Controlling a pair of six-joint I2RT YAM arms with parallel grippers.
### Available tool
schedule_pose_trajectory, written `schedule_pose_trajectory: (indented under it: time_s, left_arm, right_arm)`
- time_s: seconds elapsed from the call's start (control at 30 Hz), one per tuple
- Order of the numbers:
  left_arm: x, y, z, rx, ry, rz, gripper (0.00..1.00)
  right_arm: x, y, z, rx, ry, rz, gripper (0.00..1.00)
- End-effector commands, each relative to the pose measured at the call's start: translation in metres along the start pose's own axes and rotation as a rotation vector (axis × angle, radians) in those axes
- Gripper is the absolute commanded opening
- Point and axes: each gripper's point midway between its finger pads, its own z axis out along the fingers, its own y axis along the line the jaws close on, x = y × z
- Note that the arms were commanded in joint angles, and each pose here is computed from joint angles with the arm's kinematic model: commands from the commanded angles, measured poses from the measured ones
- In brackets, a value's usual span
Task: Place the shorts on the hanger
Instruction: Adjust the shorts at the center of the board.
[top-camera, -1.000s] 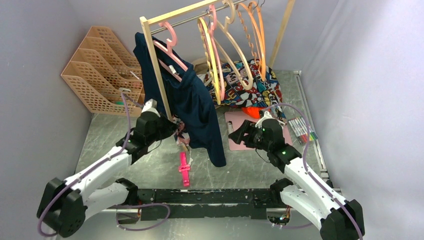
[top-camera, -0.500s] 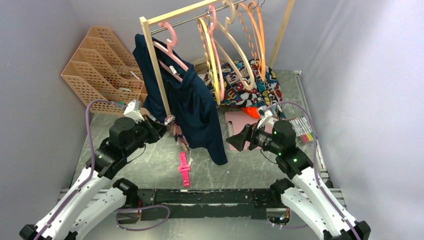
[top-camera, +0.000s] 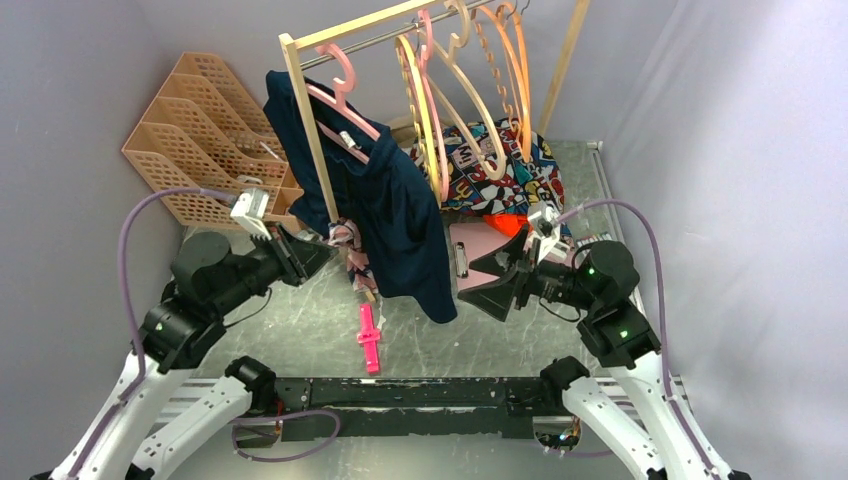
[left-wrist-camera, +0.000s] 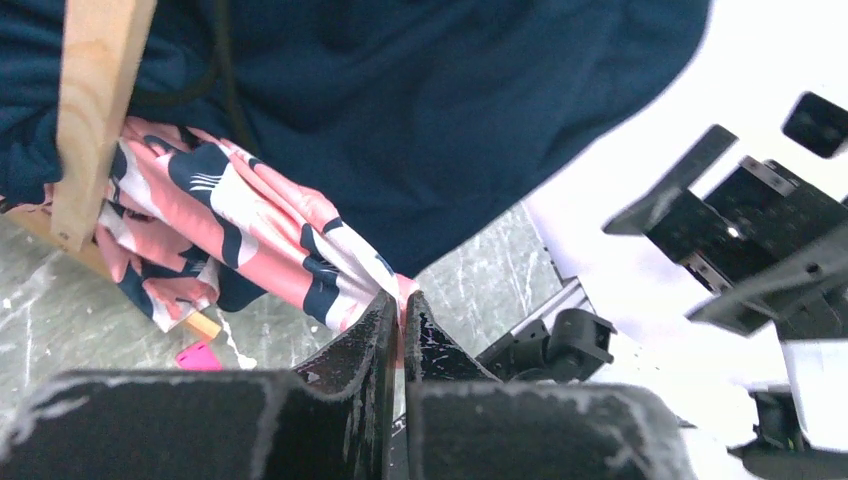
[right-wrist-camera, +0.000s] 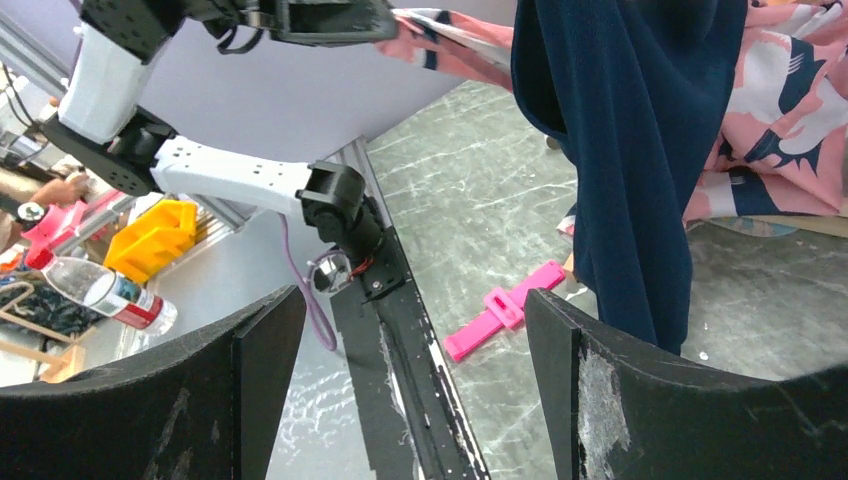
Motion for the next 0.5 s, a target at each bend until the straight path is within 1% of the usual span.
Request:
schedule_pose_trajectory:
  time_s: [0.0,0.13,0.47]
  left_arm:
    - [-0.018,-0.060,-0.041,0.256,-0.054,0.095,0.07]
    - [-0.034,-0.085,-0.069,0.347,-0.131,0.143,0.07]
    - [-0.091,-0.166,-0.128,0.603,-0.316,0.280,0.07]
  right_arm:
    - [0.002,0.002,0.001,-0.020,0.049,-0.038,0.85]
    - [-0.005,0.007,0.002,-0.042,0.052,-0.061,0.85]
    - [-0.049,0.044,0.003,-0.166,0.013,-0.150,0.87]
